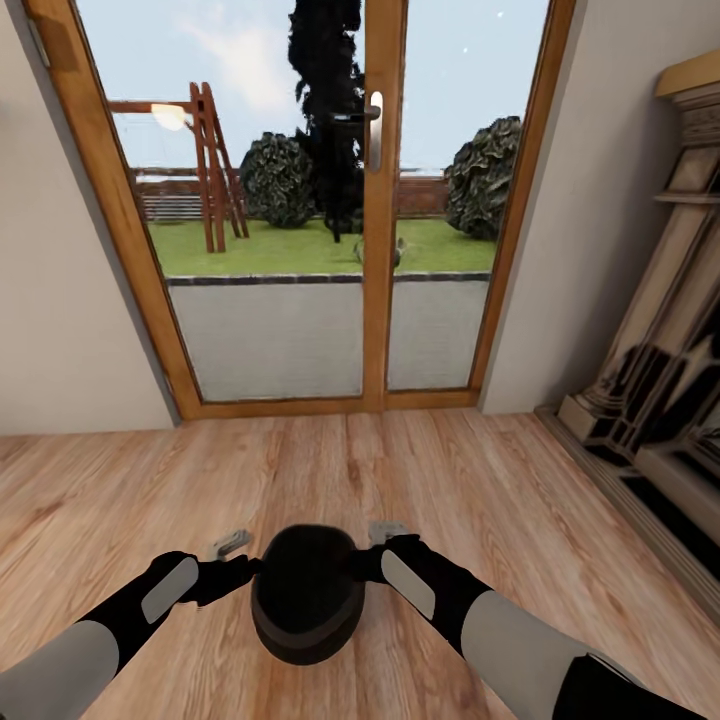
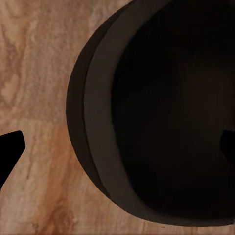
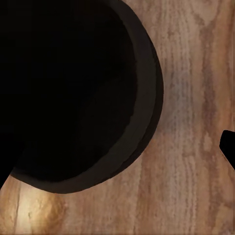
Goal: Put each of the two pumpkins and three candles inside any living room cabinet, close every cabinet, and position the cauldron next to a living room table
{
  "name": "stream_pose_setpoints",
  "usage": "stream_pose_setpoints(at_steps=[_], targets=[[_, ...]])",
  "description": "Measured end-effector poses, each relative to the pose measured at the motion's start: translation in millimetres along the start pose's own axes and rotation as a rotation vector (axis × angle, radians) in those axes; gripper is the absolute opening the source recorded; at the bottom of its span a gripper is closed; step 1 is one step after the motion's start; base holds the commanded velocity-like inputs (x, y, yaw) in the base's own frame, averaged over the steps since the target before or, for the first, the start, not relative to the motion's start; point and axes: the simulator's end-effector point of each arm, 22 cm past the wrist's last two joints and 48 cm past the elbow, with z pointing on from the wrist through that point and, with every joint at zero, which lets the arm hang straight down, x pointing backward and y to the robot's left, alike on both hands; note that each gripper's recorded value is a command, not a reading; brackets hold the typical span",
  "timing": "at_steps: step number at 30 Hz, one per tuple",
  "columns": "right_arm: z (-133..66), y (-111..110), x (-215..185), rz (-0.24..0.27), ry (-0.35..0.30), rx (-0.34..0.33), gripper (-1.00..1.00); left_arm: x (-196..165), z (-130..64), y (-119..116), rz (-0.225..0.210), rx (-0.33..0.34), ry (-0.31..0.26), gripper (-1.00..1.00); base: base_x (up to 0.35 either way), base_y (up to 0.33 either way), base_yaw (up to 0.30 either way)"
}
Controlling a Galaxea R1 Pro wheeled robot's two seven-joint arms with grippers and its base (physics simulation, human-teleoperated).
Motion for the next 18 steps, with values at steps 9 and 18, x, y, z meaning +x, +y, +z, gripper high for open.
stream_pose_setpoints(at_steps=[9,18], targets=[[0.1,0.0,0.1,0.0,0.0,0.0,1.0,0.1,0.1,0.2,0.0,-0.001,0.0,1.0,0.112,0.0,0.0],[0.3,0.1,0.5,0.001,0.001,-0.001,1.0,0.0,0.2,-0.1,-0.002,0.001,0.0,1.0,0.014,0.0,0.0]])
